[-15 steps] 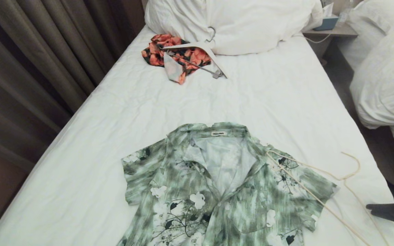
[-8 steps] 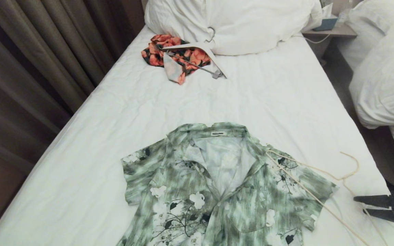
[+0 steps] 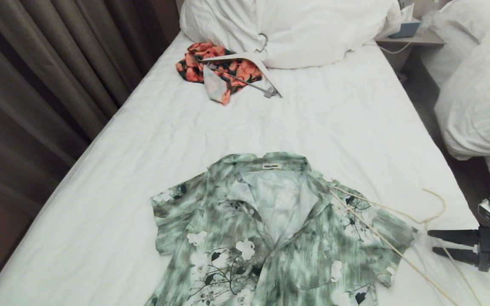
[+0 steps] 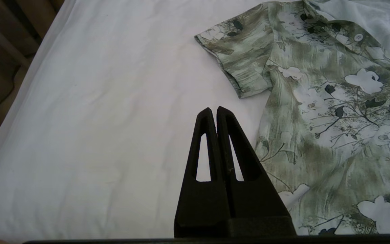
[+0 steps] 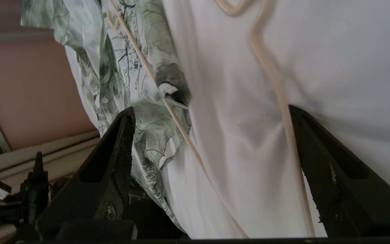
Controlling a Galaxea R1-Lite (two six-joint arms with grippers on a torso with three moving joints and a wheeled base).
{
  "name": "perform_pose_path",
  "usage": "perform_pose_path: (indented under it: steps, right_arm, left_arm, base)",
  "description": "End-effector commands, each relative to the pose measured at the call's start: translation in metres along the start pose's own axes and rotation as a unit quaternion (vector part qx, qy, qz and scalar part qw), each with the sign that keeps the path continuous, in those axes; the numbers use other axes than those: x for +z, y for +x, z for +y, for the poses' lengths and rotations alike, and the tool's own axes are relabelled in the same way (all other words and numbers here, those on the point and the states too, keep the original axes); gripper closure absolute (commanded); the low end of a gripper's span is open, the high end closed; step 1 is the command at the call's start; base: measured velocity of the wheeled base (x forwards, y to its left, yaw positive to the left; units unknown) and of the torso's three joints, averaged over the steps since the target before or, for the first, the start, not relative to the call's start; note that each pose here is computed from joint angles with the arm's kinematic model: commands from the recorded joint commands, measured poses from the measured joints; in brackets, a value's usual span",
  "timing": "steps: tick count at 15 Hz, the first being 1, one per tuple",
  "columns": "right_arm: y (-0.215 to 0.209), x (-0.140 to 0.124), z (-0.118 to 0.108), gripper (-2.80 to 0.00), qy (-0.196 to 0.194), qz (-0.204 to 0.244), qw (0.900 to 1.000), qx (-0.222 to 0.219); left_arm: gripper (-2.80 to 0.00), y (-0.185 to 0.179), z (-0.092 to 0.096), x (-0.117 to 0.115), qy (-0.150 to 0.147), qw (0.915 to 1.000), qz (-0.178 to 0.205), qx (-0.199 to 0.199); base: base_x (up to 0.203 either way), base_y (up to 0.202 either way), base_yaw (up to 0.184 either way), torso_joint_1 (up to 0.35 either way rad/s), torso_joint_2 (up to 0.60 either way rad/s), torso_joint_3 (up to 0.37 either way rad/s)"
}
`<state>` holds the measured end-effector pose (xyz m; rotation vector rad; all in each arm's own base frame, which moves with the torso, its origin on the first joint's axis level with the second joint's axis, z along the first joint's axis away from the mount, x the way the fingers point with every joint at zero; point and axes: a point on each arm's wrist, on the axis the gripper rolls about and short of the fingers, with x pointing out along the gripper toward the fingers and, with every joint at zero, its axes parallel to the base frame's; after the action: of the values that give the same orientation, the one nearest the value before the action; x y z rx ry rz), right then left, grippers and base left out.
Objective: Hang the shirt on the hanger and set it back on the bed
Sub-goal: Lift the shirt and hanger
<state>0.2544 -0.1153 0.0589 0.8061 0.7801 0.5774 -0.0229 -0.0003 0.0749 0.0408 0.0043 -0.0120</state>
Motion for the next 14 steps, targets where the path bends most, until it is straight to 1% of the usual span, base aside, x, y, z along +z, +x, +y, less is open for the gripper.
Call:
perform_pose_path:
  steps: [1,4,8,9,14]
  right_arm:
    - [0.007,0.0,0.003,-2.8,-0.014,0.011,1.0,0.009]
    - [0.019,-0.006,-0.005,-2.8,-0.058,0.033,0.998,0.018]
    - [0.023,-0.01,-0.011,-2.8,-0.079,0.04,0.996,0.021]
    - [0.021,-0.01,-0.011,0.0,-0.08,0.037,0.996,0.02]
    - [0.011,-0.01,-0.006,0.0,-0.081,0.023,0.996,0.016]
  left_arm:
    - [0.0,0.0,0.0,0.0,0.0,1.0,0.001,0.0]
    - [0.0,0.0,0.0,0.0,0.0,1.0,0.001,0.0]
    - [0.0,0.0,0.0,0.0,0.0,1.0,0.001,0.0]
    - [0.0,0.0,0.0,0.0,0.0,1.0,0.001,0.0]
    - [0.0,0.0,0.0,0.0,0.0,1.0,0.001,0.001]
  base:
    - [0.0,0.0,0.0,0.0,0.0,0.0]
    - [0.0,0.0,0.0,0.0,0.0,0.0]
    - [0.0,0.0,0.0,0.0,0.0,0.0]
    - [0.0,0.0,0.0,0.0,0.0,0.0]
    - [0.0,0.0,0.0,0.0,0.0,0.0]
